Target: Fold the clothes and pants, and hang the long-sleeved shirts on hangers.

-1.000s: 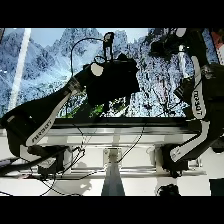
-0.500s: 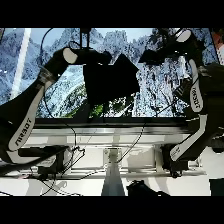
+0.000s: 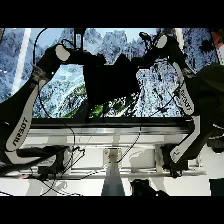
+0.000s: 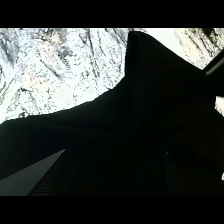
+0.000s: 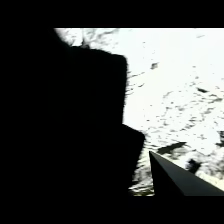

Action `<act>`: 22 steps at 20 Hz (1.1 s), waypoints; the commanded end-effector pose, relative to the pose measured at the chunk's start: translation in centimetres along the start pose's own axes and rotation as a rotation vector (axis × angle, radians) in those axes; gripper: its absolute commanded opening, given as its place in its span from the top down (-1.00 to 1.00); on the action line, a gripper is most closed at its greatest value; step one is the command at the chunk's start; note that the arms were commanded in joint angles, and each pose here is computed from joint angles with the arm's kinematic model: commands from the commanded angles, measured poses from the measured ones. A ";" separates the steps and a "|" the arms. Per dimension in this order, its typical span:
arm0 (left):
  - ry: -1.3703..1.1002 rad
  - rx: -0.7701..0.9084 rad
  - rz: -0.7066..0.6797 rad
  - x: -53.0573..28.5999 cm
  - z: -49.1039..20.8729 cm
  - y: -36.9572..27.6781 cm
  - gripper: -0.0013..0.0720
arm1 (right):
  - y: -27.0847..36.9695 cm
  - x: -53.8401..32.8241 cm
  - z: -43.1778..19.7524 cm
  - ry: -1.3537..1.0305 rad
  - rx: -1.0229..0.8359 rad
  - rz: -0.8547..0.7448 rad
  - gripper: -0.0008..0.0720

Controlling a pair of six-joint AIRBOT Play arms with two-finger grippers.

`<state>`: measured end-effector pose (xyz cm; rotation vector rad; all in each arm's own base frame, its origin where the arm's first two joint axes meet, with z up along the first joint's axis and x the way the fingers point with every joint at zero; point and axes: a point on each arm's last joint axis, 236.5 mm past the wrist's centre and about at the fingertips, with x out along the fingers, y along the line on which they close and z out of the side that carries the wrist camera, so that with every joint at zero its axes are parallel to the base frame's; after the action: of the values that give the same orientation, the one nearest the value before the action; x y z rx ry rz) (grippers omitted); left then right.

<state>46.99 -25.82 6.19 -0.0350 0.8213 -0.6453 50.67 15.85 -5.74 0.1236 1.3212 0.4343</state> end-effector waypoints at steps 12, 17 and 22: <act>0.024 0.003 -0.004 -0.1 -0.6 0.0 -0.95 | 11.8 6.7 -4.0 0.252 0.299 0.593 -0.67; 0.002 -0.009 0.015 -1.1 0.2 1.2 -0.95 | 18.2 4.9 0.0 0.066 0.128 0.671 0.93; -0.136 -0.002 0.116 -8.6 4.2 4.9 -0.95 | 15.8 -7.6 6.9 -0.211 0.080 0.674 0.93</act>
<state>47.85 -21.29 10.29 -0.0519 0.7545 -0.5783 49.87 31.14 1.48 0.6703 1.2322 0.9060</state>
